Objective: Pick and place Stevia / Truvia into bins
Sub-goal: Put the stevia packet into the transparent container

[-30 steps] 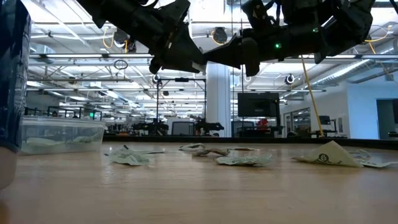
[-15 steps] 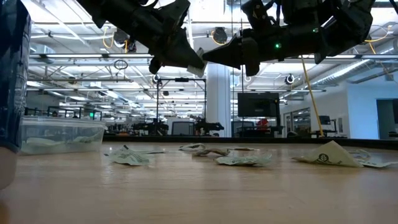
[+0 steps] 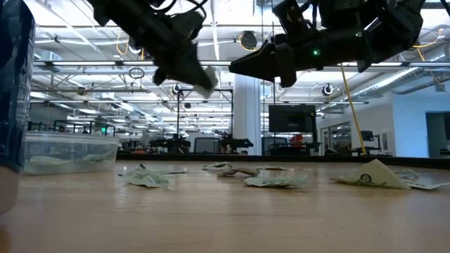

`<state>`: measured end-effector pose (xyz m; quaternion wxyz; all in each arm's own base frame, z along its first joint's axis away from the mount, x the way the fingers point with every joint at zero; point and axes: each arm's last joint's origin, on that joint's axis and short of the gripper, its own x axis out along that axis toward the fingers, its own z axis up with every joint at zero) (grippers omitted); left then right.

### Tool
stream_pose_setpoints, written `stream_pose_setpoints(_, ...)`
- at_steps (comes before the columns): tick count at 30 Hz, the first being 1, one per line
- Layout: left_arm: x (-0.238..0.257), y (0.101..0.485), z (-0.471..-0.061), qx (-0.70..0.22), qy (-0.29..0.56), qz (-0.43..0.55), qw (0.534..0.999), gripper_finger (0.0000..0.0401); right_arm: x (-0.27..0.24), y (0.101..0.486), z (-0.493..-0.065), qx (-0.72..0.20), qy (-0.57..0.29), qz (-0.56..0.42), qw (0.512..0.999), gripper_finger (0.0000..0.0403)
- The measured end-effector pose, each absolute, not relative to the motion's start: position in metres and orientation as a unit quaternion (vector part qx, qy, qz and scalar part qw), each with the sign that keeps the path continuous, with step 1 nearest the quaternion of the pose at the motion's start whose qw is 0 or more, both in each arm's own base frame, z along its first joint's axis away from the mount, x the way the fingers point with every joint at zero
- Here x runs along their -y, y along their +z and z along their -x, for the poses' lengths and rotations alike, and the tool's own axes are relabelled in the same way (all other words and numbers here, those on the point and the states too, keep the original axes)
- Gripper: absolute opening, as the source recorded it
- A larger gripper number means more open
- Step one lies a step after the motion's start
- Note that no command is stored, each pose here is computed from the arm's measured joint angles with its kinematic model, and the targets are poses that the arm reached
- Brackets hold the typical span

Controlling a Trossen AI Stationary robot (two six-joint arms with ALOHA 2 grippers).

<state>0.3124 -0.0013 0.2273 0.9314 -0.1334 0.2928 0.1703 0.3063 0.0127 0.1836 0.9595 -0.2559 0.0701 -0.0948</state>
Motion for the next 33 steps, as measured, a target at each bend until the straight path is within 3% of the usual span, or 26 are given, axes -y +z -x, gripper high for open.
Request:
stream_pose_setpoints(5,0.016,0.233,-0.279,-0.387,0.175,0.159,0.891,0.0008,-0.012,0.182,-0.306,-0.085,-0.119,0.265,0.953,0.0136)
stream_pose_setpoints(11,0.048,0.225,-0.228,-0.524,0.241,0.206,0.790,0.0013,-0.007,0.177,-0.305,-0.116,-0.139,0.276,0.944,0.0136)
stream_pose_setpoints(18,0.075,0.183,-0.203,-0.525,0.319,0.279,0.738,0.0007,-0.007,0.177,-0.305,-0.116,-0.140,0.270,0.946,0.0137)
stream_pose_setpoints(25,0.079,0.174,-0.198,-0.522,0.325,0.279,0.738,0.0055,-0.007,0.177,-0.305,-0.117,-0.139,0.273,0.945,0.0137)
stream_pose_setpoints(33,0.085,0.178,-0.212,-0.494,0.255,0.280,0.783,0.0063,-0.007,0.177,-0.305,-0.118,-0.137,0.284,0.942,0.0137)
